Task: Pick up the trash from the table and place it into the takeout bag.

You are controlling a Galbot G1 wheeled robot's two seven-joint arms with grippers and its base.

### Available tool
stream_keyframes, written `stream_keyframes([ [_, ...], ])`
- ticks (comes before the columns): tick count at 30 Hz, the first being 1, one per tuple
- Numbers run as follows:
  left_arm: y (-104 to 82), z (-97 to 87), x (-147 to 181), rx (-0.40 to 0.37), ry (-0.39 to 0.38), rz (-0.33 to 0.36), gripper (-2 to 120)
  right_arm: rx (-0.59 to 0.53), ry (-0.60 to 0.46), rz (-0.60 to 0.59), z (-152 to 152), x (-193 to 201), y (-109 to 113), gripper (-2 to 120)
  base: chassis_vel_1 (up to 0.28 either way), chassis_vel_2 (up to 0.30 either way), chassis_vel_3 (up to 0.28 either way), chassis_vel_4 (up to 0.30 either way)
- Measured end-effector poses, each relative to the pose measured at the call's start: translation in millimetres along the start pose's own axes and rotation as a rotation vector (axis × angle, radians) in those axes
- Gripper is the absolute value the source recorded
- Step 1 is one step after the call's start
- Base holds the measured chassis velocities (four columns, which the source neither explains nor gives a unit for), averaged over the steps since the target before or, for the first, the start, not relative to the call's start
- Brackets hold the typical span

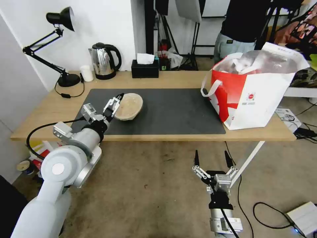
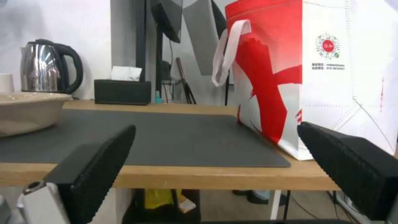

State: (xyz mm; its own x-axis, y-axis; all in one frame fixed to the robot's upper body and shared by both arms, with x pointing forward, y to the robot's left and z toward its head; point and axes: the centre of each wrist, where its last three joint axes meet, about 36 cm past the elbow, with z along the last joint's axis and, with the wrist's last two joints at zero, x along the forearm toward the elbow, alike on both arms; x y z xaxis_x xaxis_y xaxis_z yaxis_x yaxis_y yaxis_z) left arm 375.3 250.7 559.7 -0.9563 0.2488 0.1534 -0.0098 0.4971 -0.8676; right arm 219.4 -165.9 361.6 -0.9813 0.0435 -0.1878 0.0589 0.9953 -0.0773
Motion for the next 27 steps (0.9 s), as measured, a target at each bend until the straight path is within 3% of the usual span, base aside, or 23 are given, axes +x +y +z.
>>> stream_keyframes([
  [27,3.7,-7.6,5.4,-0.035,-0.037,-0.047,100,0.000,0.000,0.000,0.0,0.0,0.0,100,0.000,0.000,0.000,0.000],
])
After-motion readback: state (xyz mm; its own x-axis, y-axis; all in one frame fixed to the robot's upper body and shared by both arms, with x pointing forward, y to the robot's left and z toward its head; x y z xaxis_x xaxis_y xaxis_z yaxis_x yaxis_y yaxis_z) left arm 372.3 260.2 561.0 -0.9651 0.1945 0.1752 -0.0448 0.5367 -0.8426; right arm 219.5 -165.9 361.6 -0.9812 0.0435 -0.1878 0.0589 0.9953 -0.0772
